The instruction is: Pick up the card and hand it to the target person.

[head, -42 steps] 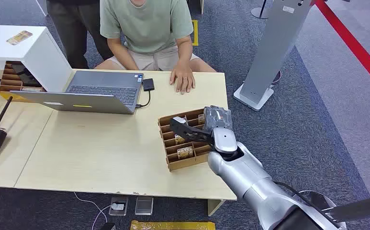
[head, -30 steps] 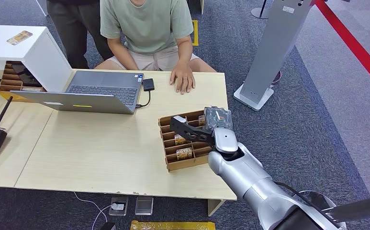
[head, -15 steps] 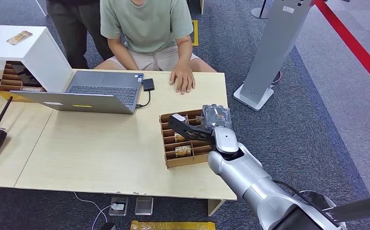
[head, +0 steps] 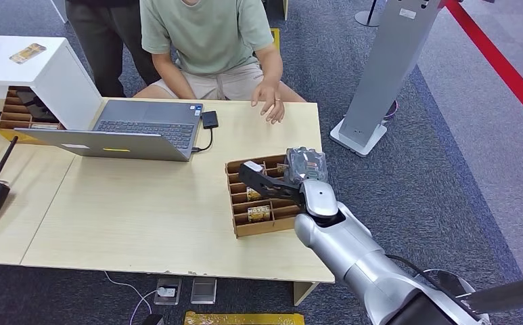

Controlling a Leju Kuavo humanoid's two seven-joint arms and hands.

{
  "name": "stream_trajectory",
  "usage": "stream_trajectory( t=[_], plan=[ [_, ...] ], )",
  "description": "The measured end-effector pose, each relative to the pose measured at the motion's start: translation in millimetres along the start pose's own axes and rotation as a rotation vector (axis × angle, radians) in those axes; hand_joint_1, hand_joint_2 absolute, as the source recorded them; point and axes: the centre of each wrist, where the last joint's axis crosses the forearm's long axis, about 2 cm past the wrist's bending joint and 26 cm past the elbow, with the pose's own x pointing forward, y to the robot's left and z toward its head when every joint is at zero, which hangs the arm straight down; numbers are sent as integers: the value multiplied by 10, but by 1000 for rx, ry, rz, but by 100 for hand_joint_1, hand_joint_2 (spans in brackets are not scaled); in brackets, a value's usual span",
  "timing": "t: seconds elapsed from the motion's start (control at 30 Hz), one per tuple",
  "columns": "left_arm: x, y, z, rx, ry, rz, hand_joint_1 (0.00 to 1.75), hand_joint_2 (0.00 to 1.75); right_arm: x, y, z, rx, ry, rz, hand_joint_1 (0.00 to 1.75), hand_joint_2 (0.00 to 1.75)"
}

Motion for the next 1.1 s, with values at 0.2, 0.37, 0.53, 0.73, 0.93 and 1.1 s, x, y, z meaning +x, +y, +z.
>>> stream_trajectory(
  t=[0.2,0.37,0.53,0.73,0.93,1.1],
  plan=[
    [-9,1,-1,8,5,28,0,0,14,-98,49,-41,-23,-46,164,175],
    [-28,4,-3,10,16,50,0,0,50,-219,243,-89,-63,-87,164,175],
    [-40,5,-4,12,19,57,0,0,84,-411,410,-159,-151,-139,164,175],
    [-35,4,-3,12,13,39,0,0,111,-663,402,-208,-242,-194,164,175],
    [-22,1,-2,5,15,12,0,0,131,-914,147,-265,-310,-203,164,175],
    [-14,-2,-1,-2,25,5,0,0,181,-936,-21,-250,-291,-161,164,175]
  ],
)
